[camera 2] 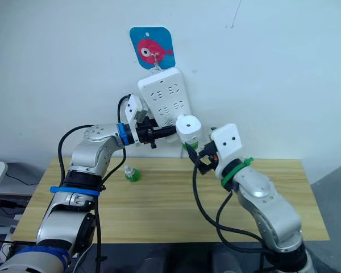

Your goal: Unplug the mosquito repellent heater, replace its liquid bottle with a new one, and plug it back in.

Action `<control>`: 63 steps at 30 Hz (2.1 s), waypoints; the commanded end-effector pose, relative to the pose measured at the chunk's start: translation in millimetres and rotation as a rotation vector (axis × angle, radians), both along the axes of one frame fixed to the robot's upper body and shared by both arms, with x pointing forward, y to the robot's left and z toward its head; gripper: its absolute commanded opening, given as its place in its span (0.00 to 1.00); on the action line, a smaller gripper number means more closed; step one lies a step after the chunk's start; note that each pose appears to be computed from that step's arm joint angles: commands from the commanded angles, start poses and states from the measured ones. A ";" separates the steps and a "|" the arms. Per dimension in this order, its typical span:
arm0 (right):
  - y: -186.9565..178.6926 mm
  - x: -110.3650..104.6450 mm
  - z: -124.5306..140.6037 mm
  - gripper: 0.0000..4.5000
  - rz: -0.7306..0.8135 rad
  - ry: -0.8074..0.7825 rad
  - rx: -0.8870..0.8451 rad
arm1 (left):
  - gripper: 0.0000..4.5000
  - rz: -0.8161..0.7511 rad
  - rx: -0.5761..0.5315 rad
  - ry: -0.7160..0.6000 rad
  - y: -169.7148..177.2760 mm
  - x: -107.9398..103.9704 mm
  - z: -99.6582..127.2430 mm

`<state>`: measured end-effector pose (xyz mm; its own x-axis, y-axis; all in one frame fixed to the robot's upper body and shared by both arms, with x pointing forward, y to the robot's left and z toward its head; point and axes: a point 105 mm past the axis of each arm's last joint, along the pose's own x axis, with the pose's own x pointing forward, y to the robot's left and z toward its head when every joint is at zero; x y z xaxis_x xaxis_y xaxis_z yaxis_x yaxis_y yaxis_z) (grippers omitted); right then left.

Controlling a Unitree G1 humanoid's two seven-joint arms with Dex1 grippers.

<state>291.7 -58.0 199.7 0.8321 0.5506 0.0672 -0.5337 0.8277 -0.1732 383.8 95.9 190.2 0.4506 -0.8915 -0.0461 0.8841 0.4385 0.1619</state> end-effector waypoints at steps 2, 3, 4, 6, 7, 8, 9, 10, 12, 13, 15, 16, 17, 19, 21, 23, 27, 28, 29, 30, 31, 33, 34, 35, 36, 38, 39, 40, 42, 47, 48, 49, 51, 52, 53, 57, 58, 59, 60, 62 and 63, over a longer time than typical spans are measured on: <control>7.2 4.2 14.2 1.00 -0.014 -0.064 0.022 | 0.31 -0.042 0.006 -0.011 -10.9 -6.3 1.6; 9.5 6.8 16.6 1.00 -0.018 -0.069 0.034 | 0.31 -0.039 0.008 -0.012 -10.8 -6.1 1.4; 11.0 8.7 18.2 1.00 -0.021 -0.072 0.042 | 0.31 -0.037 0.008 -0.012 -10.7 -5.9 1.3; 12.7 11.7 19.6 1.00 -0.027 -0.074 0.050 | 0.31 -0.034 0.009 -0.012 -10.2 -5.6 1.2; 13.6 13.8 20.2 1.00 -0.029 -0.076 0.052 | 0.31 -0.030 0.012 -0.013 -9.6 -5.2 0.7; 14.9 16.2 21.0 1.00 -0.030 -0.077 0.058 | 0.31 -0.027 0.013 -0.012 -9.2 -4.9 0.3; 16.6 17.9 22.9 1.00 -0.025 -0.085 0.068 | 0.31 -0.024 0.014 -0.014 -9.1 -4.4 0.1; 17.0 19.1 24.1 0.92 -0.024 -0.089 0.078 | 0.31 -0.021 0.014 -0.014 -9.2 -4.1 0.0; 18.3 19.1 24.3 0.79 -0.012 -0.086 0.092 | 0.31 -0.019 0.017 -0.017 -9.1 -3.9 -0.6; 18.1 18.9 23.7 0.71 -0.009 -0.081 0.097 | 0.31 -0.015 0.020 -0.019 -9.0 -3.3 -1.0; 16.3 15.1 23.2 0.65 0.004 -0.068 0.115 | 0.31 -0.003 0.024 -0.026 -8.7 -1.1 -1.5; 15.2 13.8 23.3 0.66 0.008 -0.064 0.121 | 0.31 0.001 0.025 -0.028 -8.7 -0.2 -1.5; 13.9 10.7 23.5 0.66 0.017 -0.061 0.127 | 0.31 0.011 0.025 -0.032 -8.3 1.4 -1.4; 8.4 4.0 22.5 0.66 0.028 -0.057 0.127 | 0.31 0.033 0.027 -0.038 -6.9 4.9 -1.6; 3.4 -0.7 21.2 0.66 0.030 -0.054 0.121 | 0.31 0.046 0.025 -0.039 -5.7 6.9 -1.8; -6.6 -8.0 20.0 0.66 0.024 -0.052 0.108 | 0.31 0.058 0.024 -0.037 -2.9 8.3 -2.5; -19.1 -18.3 19.6 0.66 0.026 -0.044 0.101 | 0.31 0.073 0.026 -0.036 1.3 10.3 -4.4; -21.1 -19.5 19.6 0.66 0.027 -0.042 0.101 | 0.31 0.076 0.027 -0.035 1.8 10.9 -4.9; -24.8 -19.9 17.9 0.66 0.021 -0.040 0.093 | 0.31 0.080 0.028 -0.040 2.4 10.8 -5.3; -28.6 -18.9 16.2 0.66 0.008 -0.038 0.083 | 0.31 0.084 0.030 -0.048 3.4 10.6 -5.6; -31.1 -18.1 15.0 0.66 -0.001 -0.037 0.076 | 0.31 0.086 0.030 -0.053 4.1 10.3 -5.7; -34.5 -15.6 13.8 0.66 -0.009 -0.034 0.074 | 0.38 0.089 0.029 -0.054 8.2 8.9 -6.5; -36.1 -14.4 13.5 0.66 -0.013 -0.034 0.075 | 0.47 0.094 0.031 -0.056 10.8 8.4 -7.1; -37.7 -13.3 13.4 0.66 -0.017 -0.034 0.076 | 0.50 0.099 0.033 -0.059 13.3 8.1 -7.7; -39.8 -12.0 12.7 0.66 -0.023 -0.034 0.076 | 0.56 0.112 0.037 -0.063 17.5 7.6 -8.7; -44.1 -9.6 11.1 0.66 -0.033 -0.031 0.074 | 0.68 0.140 0.046 -0.067 27.2 5.3 -10.9; -45.9 -8.8 10.3 0.66 -0.036 -0.030 0.074 | 0.75 0.155 0.054 -0.068 32.5 3.9 -12.1; -47.8 -8.1 9.6 0.66 -0.037 -0.027 0.075 | 0.82 0.177 0.062 -0.072 39.6 2.7 -13.2; -52.7 -5.9 7.9 0.66 -0.043 -0.018 0.087 | 0.95 0.232 0.086 -0.082 55.1 0.2 -16.0; -66.9 -0.4 3.2 0.66 -0.057 0.020 0.129 | 0.99 0.322 0.140 -0.120 82.0 -18.5 -26.1; -70.1 0.7 1.7 0.66 -0.060 0.031 0.138 | 0.99 0.313 0.151 -0.131 82.4 -26.0 -28.7; -74.6 2.3 -0.2 0.66 -0.067 0.052 0.166 | 0.99 0.301 0.151 -0.133 80.7 -35.0 -31.3; -82.5 4.8 -3.3 0.66 -0.079 0.089 0.219 | 0.99 0.267 0.149 -0.137 73.2 -50.2 -34.2; -86.7 6.2 -4.7 0.66 -0.083 0.114 0.261 | 0.99 0.232 0.150 -0.150 63.8 -59.8 -35.0; -91.1 8.2 -5.7 0.66 -0.088 0.149 0.328 | 0.99 0.201 0.118 -0.144 50.2 -68.9 -35.2; -98.6 13.0 -8.0 0.66 -0.090 0.251 0.511 | 0.99 0.123 -0.102 -0.128 -9.7 -88.6 -29.1; -98.8 13.4 -6.8 0.66 -0.088 0.265 0.543 | 0.99 0.114 -0.112 -0.132 -19.3 -89.0 -29.0; -98.8 13.6 -4.4 0.66 -0.083 0.278 0.581 | 0.99 0.097 -0.119 -0.131 -30.3 -89.8 -29.0; -98.9 13.7 -2.3 0.66 -0.079 0.289 0.610 | 0.99 0.082 -0.135 -0.115 -39.2 -90.5 -28.6; -96.7 12.2 2.8 0.66 -0.052 0.315 0.675 | 0.99 0.038 -0.204 -0.091 -57.4 -93.9 -24.2; -95.2 10.7 6.1 0.66 -0.034 0.326 0.709 | 0.99 0.004 -0.212 -0.101 -66.1 -97.2 -24.1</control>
